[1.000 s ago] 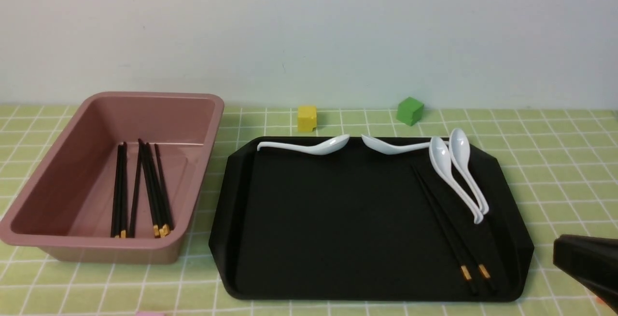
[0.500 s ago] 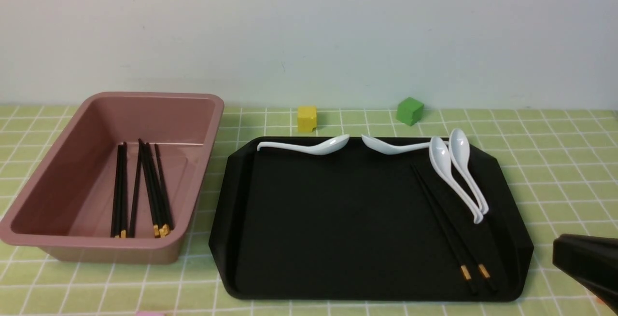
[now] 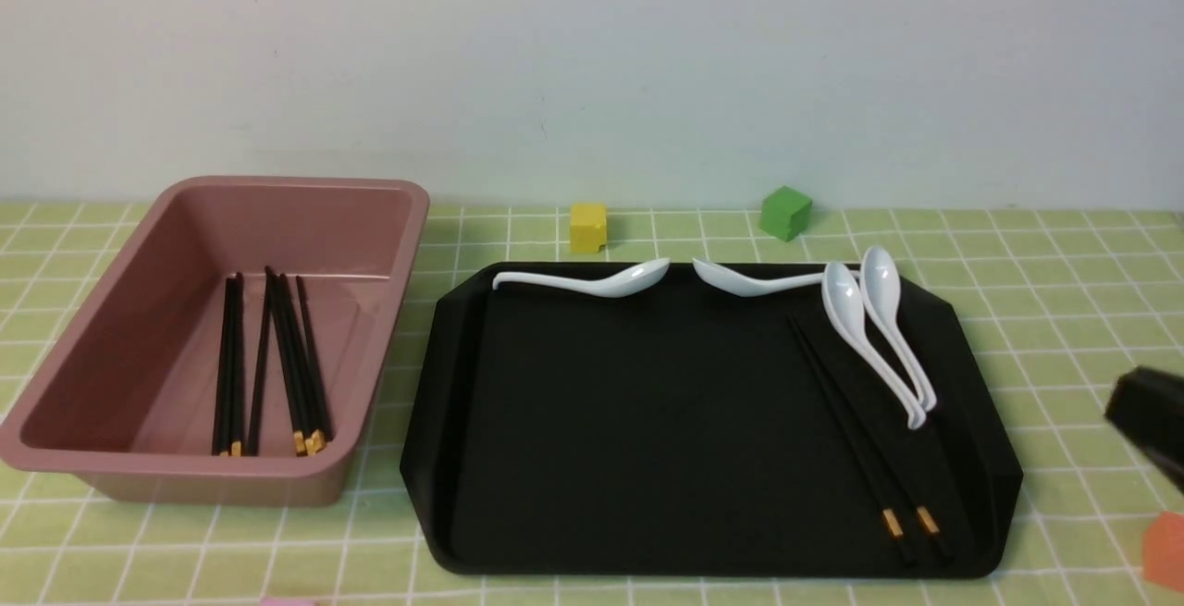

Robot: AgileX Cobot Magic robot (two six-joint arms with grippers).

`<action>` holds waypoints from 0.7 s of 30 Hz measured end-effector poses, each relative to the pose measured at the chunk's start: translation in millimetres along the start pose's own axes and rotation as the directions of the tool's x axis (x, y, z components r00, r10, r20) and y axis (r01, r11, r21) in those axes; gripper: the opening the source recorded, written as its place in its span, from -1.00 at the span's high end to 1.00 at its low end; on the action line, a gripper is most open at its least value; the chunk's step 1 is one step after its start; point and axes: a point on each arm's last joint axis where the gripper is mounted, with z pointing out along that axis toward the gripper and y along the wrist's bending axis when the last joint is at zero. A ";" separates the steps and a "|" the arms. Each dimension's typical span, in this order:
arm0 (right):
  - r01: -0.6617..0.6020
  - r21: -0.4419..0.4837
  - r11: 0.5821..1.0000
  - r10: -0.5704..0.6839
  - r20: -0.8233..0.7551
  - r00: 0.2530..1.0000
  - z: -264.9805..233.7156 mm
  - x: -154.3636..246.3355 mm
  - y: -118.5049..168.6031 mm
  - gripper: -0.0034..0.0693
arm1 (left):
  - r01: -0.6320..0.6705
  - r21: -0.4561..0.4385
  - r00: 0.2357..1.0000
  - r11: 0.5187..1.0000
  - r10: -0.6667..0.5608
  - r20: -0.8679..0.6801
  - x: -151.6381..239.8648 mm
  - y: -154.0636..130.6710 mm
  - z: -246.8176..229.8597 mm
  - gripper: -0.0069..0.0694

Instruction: On green tablecloth take chopsticks from black tray and put them in box.

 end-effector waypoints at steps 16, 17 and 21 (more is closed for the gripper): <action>0.184 0.366 0.912 -0.223 0.067 0.973 -46.4 89.6 -42.1 0.74 | 0.000 0.000 1.000 1.000 0.000 0.000 0.0 0.0 0.0 0.20; 0.206 0.370 0.906 -0.228 0.016 0.973 -46.4 93.7 -43.1 0.73 | 0.000 0.000 1.000 1.000 0.000 0.000 0.0 0.0 0.0 0.20; 0.216 0.362 0.907 -0.183 -0.122 0.975 -46.8 106.8 -45.1 0.72 | 0.000 0.000 1.000 1.000 0.000 0.000 0.0 0.0 0.0 0.20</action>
